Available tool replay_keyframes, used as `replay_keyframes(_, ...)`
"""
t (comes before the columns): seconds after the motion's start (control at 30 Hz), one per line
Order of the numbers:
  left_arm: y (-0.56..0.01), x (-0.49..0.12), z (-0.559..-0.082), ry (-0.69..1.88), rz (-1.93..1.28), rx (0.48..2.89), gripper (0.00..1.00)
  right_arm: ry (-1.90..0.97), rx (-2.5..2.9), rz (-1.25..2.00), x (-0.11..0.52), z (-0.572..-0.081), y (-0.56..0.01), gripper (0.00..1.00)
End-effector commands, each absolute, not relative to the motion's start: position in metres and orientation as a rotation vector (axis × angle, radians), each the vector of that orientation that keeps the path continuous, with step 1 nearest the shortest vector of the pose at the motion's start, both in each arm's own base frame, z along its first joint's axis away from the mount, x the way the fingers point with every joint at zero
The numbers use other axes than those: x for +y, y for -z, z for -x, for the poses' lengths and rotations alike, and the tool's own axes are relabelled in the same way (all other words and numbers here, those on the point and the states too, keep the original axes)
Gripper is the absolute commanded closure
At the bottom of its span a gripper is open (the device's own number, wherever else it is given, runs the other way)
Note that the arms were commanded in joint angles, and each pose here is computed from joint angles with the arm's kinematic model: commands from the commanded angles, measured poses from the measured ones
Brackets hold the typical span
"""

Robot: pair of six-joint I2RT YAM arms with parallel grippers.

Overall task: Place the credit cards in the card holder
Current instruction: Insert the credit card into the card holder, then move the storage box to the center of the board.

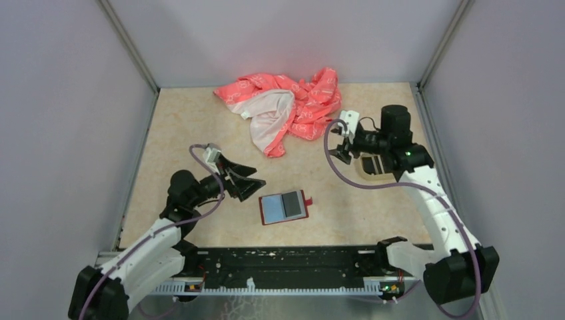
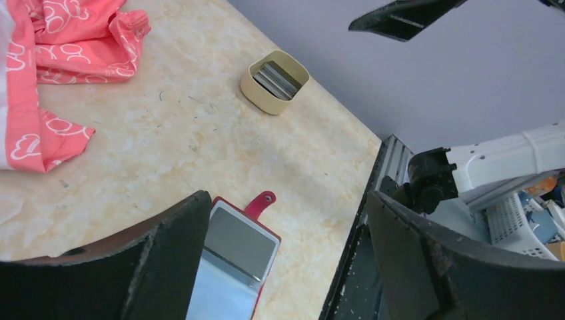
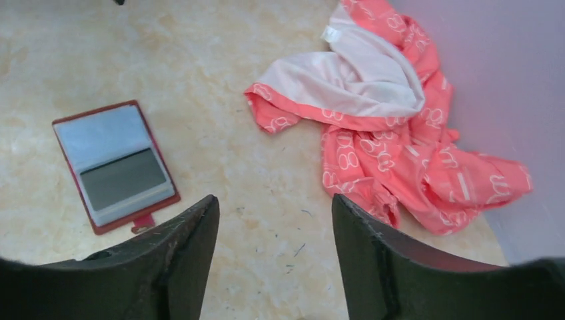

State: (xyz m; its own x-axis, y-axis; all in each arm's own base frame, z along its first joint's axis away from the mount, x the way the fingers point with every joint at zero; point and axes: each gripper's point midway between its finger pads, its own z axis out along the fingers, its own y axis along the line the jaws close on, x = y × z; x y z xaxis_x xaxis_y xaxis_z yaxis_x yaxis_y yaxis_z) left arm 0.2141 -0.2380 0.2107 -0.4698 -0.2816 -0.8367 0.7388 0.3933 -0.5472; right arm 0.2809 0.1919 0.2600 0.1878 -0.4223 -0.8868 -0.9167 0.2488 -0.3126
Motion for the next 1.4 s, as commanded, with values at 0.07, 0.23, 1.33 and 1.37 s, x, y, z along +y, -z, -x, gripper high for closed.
replay_keyframes(0.07,-0.204,-0.208,-0.208,1.161,-0.274,1.548,0.01,-0.529,1.605,1.087,0.159,-0.292,-0.277,0.11)
replay_keyframes(0.23,-0.2,-0.204,-0.194,1.242,-0.198,1.547,0.01,-0.657,1.754,0.788,0.091,-0.315,-0.246,0.01)
replay_keyframes(1.33,-0.161,-0.224,-0.201,1.351,-0.196,1.691,0.04,-0.212,2.546,0.25,-0.073,-0.348,-0.058,0.06)
replay_keyframes(1.37,-0.161,-0.225,-0.2,1.354,-0.206,1.695,0.04,-0.211,2.548,0.245,-0.074,-0.347,-0.056,0.06)
